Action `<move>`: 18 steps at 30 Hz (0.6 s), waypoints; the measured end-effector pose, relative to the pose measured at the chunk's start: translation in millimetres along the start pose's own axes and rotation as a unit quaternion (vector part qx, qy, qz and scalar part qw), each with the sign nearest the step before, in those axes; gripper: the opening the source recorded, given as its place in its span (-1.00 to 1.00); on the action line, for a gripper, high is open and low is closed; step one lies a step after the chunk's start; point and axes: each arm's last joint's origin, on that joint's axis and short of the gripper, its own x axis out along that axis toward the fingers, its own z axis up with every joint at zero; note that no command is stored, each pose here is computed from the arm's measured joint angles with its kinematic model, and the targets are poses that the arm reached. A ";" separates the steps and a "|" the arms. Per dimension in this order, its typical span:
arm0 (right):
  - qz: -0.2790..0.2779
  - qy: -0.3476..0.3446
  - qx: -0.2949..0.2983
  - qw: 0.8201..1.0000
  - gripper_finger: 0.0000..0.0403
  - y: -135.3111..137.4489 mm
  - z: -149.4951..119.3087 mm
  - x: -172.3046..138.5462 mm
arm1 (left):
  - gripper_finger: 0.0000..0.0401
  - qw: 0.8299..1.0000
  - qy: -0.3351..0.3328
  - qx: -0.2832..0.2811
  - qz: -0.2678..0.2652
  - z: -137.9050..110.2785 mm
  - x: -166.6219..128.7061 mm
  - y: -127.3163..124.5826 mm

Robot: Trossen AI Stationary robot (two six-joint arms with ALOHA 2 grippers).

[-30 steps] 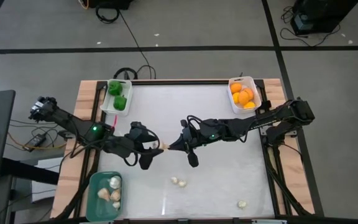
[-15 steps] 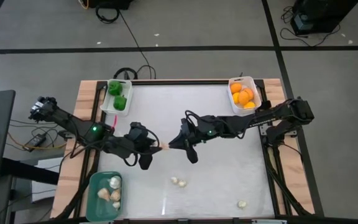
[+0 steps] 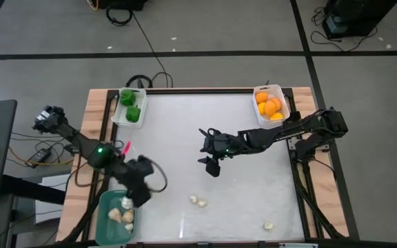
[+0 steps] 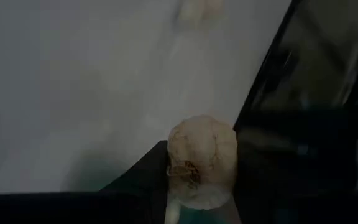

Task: Sort produce into baskets
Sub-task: Put the white garlic into the green bin

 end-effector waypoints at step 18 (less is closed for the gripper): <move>0.079 -0.010 0.134 0.988 0.19 7.2 -65.9 12.8 | -0.24 0.975 0.193 -0.067 0.087 -91.8 49.6 32.8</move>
